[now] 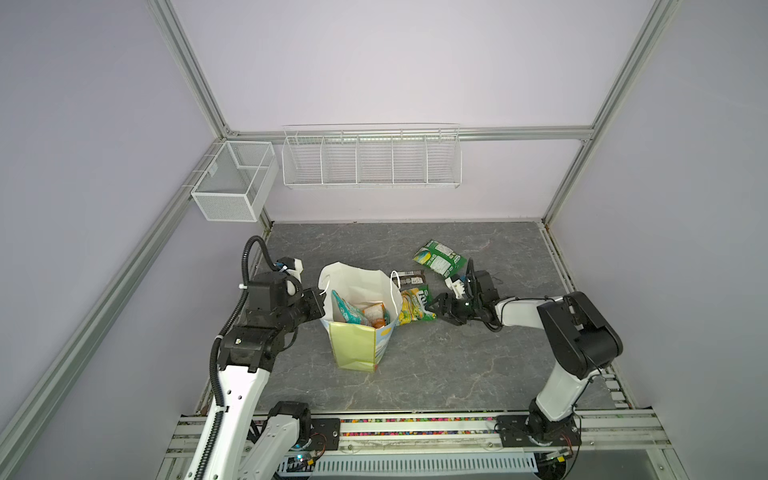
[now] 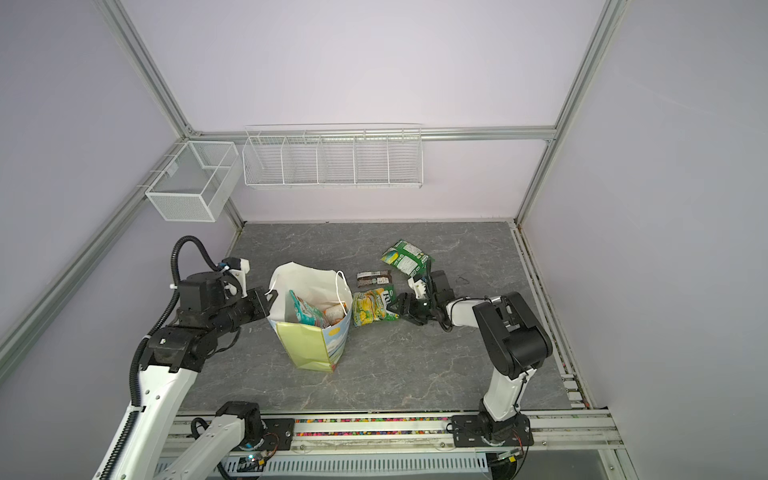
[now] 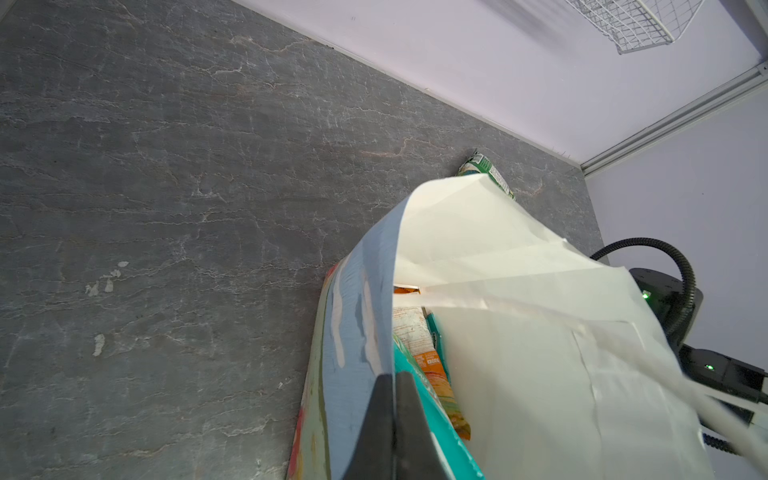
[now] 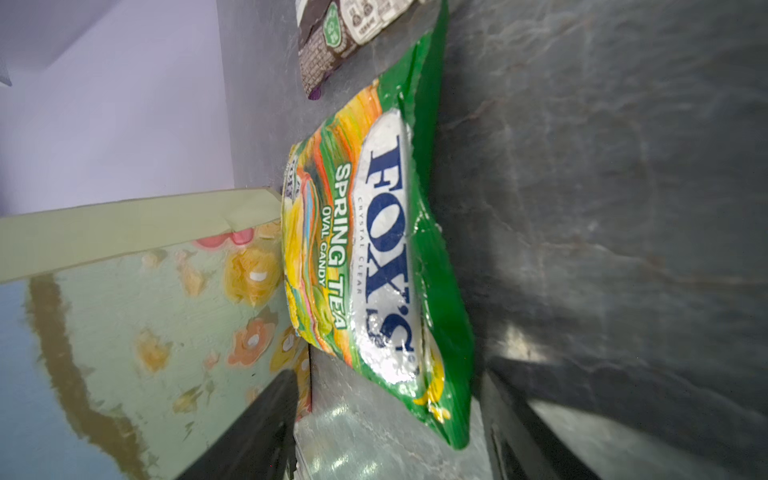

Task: Place the snacks into the paper bag
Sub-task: 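Lower the right gripper onto the green Fox's Spring Tea packet and close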

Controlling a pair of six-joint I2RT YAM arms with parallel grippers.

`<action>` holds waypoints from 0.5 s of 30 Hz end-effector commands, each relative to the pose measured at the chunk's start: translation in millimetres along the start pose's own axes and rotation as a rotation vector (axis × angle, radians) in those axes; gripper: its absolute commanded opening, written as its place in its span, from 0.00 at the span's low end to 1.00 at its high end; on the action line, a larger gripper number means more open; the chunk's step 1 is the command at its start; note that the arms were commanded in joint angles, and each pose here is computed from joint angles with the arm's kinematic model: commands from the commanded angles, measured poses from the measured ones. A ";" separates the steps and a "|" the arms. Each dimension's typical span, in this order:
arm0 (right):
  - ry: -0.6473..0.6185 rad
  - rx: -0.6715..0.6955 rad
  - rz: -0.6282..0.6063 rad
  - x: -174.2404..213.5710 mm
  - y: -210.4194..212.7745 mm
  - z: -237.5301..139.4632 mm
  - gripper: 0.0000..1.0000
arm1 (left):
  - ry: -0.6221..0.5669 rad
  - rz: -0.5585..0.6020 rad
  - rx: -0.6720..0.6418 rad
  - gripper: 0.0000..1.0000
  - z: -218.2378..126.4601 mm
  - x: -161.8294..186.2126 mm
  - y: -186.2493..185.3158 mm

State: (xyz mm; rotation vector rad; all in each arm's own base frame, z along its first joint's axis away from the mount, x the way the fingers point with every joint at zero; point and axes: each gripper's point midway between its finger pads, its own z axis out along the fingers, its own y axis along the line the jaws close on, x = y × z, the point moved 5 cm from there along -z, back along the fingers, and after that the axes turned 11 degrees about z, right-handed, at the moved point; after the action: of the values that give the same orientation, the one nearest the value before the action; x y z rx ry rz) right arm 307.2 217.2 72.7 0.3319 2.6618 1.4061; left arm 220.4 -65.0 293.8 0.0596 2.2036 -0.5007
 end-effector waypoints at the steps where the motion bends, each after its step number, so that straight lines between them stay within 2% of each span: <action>1: 0.027 0.050 0.053 7.1 -14.7 9.7 0.71 | -0.028 -0.002 0.002 0.00 -1.0 -4.5 0.3; 6: 0.035 0.058 0.057 8.5 -18.8 16.6 0.65 | -0.030 -0.001 0.006 0.00 -1.9 -5.4 -0.6; 15: 0.043 0.061 0.087 9.7 -31.0 25.2 0.32 | -0.027 0.000 0.004 0.00 -2.8 -3.9 -0.4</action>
State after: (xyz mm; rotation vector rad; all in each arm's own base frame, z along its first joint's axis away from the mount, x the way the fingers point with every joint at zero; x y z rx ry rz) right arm 309.8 228.8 57.2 0.3328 2.6704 1.4487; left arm 220.4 -65.0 293.7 0.0598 2.2040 -0.5011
